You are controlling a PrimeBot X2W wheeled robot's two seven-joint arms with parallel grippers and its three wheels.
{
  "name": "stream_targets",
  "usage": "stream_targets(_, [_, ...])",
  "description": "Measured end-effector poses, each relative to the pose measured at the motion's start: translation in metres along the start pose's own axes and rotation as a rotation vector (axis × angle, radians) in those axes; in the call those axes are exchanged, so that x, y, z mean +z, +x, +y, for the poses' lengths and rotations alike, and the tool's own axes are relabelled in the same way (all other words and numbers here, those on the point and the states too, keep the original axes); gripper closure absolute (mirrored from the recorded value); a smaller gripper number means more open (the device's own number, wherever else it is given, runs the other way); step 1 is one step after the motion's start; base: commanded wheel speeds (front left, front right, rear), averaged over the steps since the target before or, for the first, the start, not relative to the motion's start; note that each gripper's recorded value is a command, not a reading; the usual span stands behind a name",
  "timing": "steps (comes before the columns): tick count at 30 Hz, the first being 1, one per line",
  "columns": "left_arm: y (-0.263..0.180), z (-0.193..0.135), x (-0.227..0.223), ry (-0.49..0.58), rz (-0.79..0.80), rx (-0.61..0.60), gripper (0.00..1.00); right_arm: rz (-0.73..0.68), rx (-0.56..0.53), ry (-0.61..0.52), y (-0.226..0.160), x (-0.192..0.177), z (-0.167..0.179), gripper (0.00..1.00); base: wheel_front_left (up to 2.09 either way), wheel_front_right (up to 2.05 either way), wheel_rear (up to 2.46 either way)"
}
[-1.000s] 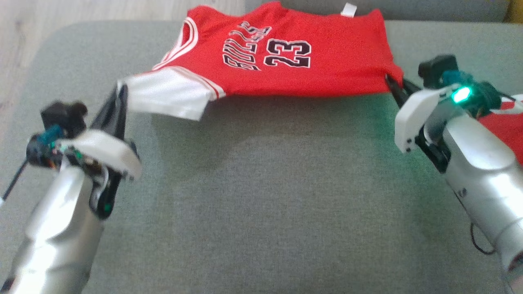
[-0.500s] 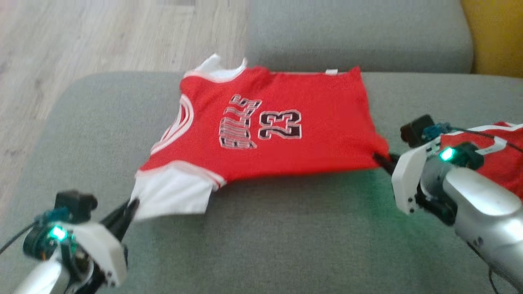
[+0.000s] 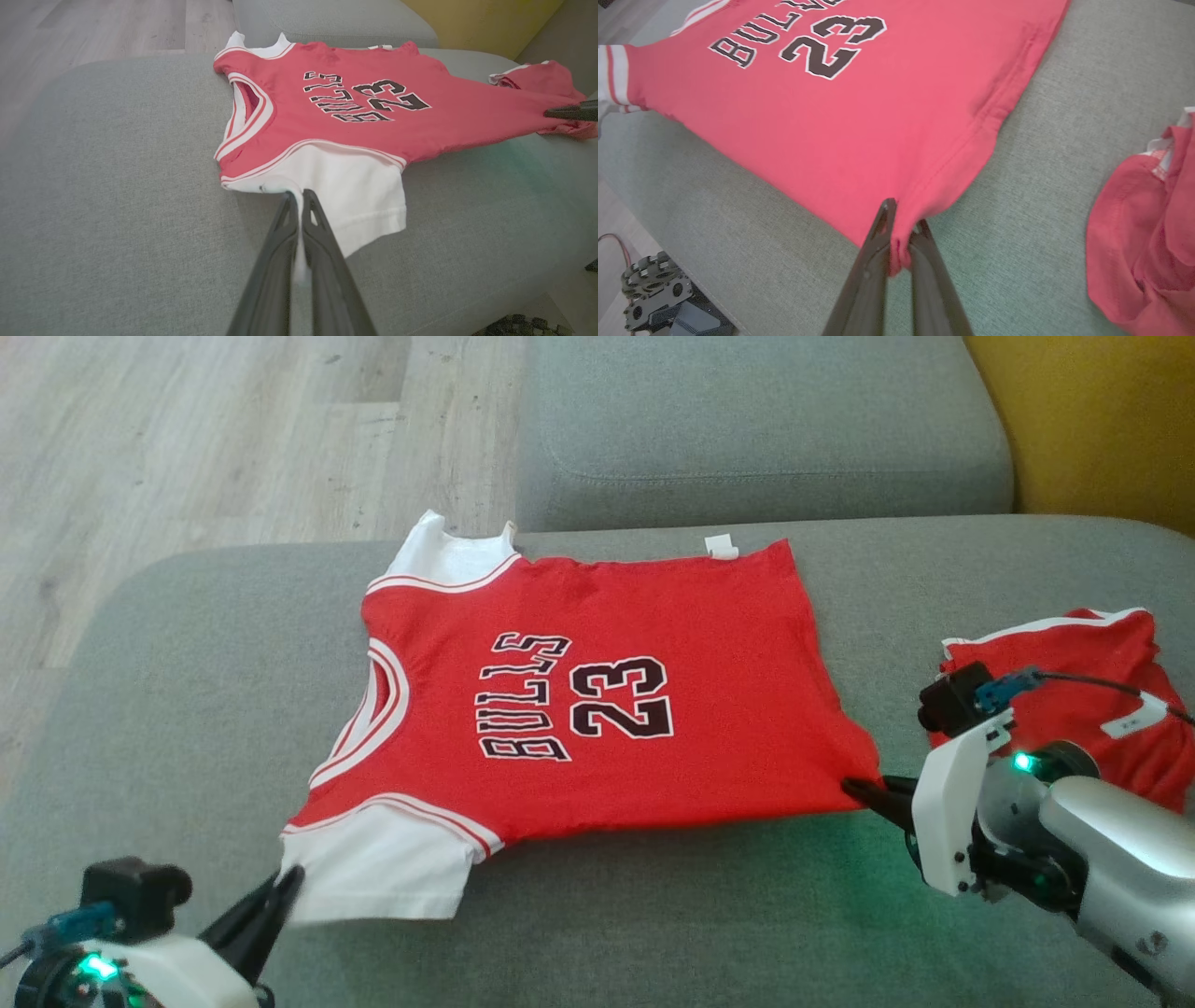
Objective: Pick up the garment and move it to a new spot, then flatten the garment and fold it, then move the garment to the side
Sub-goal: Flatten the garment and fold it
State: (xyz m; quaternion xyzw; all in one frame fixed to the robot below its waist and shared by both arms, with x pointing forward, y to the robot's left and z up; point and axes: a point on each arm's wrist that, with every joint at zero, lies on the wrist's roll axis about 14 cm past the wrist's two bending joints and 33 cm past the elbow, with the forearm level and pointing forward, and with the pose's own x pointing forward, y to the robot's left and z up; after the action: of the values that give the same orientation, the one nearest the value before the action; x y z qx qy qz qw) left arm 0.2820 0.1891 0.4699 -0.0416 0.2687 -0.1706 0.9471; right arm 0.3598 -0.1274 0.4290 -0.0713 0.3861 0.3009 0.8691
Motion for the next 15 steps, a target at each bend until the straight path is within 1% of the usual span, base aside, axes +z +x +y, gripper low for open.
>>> stream_targets(8, [0.012,-0.001,0.016,0.000,-0.039,0.007,1.00,-0.009,0.010,0.032,0.000,0.001,-0.003,1.00,0.00,0.00,0.00])
stream_targets(11, [0.025,0.003,0.029,0.027,-0.050,0.004,1.00,-0.010,0.013,0.052,0.007,0.003,-0.003,1.00,0.00,0.00,0.00])
stream_targets(15, [0.041,0.013,0.036,0.060,-0.012,0.011,1.00,-0.016,0.011,0.071,0.017,0.012,-0.007,1.00,0.00,0.00,0.00])
